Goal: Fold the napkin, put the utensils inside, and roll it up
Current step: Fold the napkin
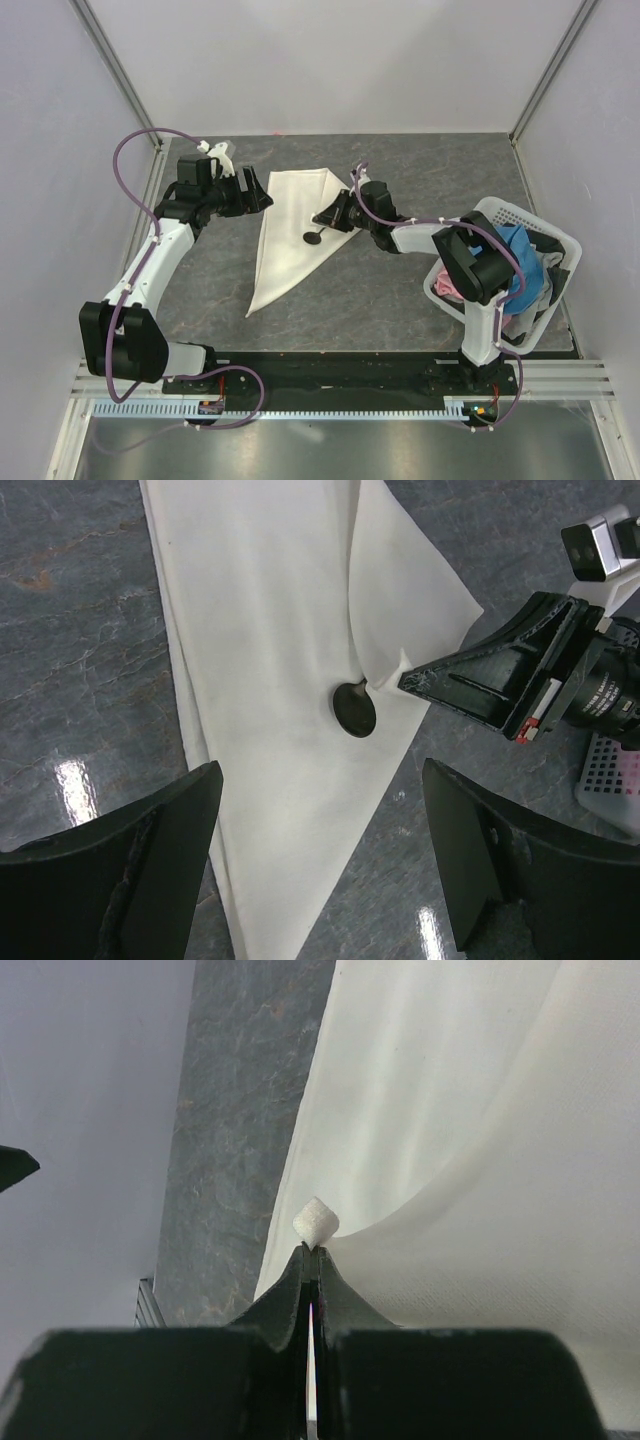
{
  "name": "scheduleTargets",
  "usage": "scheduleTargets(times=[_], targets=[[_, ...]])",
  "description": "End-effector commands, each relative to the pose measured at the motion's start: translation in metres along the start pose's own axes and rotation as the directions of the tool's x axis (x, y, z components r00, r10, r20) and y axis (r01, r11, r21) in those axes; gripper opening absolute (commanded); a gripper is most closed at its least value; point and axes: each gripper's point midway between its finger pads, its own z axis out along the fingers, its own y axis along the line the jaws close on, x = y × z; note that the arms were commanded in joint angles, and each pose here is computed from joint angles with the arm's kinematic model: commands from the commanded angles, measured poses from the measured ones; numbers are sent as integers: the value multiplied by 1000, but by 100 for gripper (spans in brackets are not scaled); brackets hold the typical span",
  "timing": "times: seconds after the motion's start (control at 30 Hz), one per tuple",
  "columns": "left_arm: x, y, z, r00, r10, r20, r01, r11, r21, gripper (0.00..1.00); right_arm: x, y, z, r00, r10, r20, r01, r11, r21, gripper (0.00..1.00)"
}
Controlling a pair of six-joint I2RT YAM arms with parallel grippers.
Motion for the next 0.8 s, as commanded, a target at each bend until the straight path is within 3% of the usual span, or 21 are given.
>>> scheduleTargets(times=[0.0, 0.43, 0.47, 0.5, 0.6, 0.77], targets=[[-10, -13, -10, 999, 40, 37, -42, 998, 49, 88, -6, 26, -6, 999, -26, 32, 28, 997, -72, 0], [-10, -14, -10, 999, 37, 39, -39, 998, 58, 88, 19, 17, -12, 1000, -25, -8, 25, 999, -42, 0], [-10, -14, -10, 999, 35, 38, -37, 998, 54, 88, 21, 22, -14, 999, -35, -7, 35, 998, -49, 5], [-9, -13, -9, 999, 34, 36, -36, 998, 54, 88, 20, 24, -15, 999, -46, -6, 45, 998, -52, 19], [-9, -11, -9, 999, 29, 39, -31, 999, 42, 89, 23, 30, -18, 995, -101, -23, 100, 994, -50, 41], [1, 2, -8, 999, -5, 35, 6, 1000, -20, 91, 17, 48, -34, 978, -209, -21, 207, 976, -73, 51]])
